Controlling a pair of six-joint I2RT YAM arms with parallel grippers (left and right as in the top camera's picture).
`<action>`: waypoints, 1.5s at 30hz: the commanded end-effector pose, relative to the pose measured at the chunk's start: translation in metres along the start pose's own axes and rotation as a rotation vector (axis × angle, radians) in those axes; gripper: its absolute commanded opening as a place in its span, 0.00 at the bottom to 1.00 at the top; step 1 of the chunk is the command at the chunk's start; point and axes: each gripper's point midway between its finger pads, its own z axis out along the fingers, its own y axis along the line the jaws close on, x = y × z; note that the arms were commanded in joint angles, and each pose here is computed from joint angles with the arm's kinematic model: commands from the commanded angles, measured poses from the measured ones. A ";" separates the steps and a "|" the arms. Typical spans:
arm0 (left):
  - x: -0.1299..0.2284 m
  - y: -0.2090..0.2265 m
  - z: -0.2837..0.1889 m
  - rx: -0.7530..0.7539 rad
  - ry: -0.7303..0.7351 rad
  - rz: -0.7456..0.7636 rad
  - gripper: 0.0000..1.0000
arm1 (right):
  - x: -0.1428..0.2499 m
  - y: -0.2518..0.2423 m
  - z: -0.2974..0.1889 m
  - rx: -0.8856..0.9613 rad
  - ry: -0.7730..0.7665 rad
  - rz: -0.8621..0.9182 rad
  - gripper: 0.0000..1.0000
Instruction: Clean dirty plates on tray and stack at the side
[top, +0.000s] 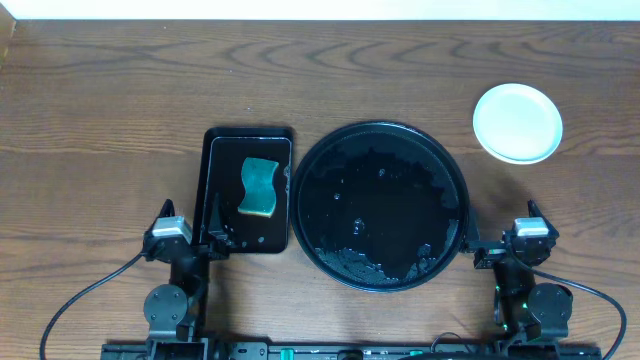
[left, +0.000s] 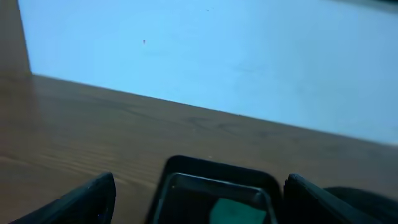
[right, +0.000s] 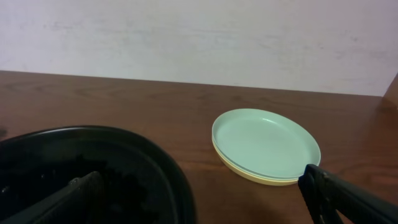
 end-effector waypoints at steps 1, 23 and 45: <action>0.018 0.006 -0.001 -0.019 0.071 0.122 0.87 | 0.000 0.001 0.000 -0.003 -0.001 -0.009 0.99; 0.037 0.008 -0.003 -0.027 0.147 0.090 0.87 | 0.000 0.001 0.000 -0.003 -0.001 -0.009 0.99; 0.037 0.008 -0.003 -0.028 0.147 0.090 0.87 | 0.000 0.001 0.000 -0.003 -0.001 -0.009 0.99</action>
